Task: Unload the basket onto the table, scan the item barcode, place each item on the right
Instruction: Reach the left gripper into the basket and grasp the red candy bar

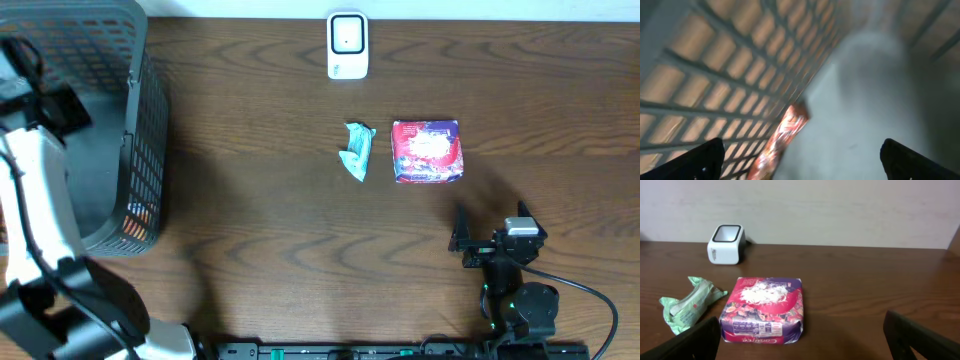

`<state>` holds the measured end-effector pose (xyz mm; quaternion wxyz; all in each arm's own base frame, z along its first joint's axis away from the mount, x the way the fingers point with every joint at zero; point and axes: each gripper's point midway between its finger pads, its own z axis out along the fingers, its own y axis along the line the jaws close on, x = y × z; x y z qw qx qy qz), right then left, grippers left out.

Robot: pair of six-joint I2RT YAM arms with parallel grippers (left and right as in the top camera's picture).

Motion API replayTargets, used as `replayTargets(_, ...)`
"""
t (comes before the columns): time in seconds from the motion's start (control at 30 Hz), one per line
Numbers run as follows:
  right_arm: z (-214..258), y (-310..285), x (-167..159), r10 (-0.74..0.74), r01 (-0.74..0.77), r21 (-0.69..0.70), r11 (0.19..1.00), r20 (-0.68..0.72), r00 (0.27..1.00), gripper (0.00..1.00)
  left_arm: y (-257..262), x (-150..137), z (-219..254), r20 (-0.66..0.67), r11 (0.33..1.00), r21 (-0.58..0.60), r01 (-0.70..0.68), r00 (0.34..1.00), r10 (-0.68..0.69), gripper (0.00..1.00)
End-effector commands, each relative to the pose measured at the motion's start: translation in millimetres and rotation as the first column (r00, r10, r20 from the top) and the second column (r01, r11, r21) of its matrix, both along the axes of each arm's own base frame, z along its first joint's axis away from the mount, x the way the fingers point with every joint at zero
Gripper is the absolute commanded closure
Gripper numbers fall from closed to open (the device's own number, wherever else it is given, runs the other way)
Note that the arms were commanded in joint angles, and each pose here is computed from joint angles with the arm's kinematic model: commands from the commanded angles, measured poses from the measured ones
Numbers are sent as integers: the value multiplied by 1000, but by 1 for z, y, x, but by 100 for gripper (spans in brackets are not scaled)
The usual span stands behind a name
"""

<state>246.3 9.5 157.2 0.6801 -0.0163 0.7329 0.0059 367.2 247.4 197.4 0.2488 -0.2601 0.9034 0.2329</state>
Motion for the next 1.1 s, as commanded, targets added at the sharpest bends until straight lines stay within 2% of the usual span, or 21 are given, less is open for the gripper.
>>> replayTargets(0.0,-1,-4,0,-15,15,7,1000,0,1000,1,20,-23,-24,-178,996,91,21,984,-5,3)
replayTargets(0.13,-1,-4,0,-15,15,7,1000,0,1000,1,29,-32,-45,-215,997,79,21,977,-4,3)
replayTargets(0.27,-1,-4,0,-15,15,7,1000,0,1000,1,22,-29,-64,-233,988,-19,151,961,-151,10)
replayTargets(0.33,-1,-4,0,-15,15,7,1000,0,1000,1,17,-29,-74,-230,980,-57,193,952,-201,16)
replayTargets(0.73,-1,-4,0,-15,15,7,1000,0,1000,1,43,-57,-124,-342,969,-126,211,908,-242,18)
replayTargets(1.0,-1,-4,0,-15,15,7,1000,0,1000,1,47,-60,-161,-381,960,-184,209,886,-266,19)
replayTargets(1.07,-1,-4,0,-15,15,7,1000,0,1000,1,46,-62,-173,-396,957,-206,204,877,-272,27)
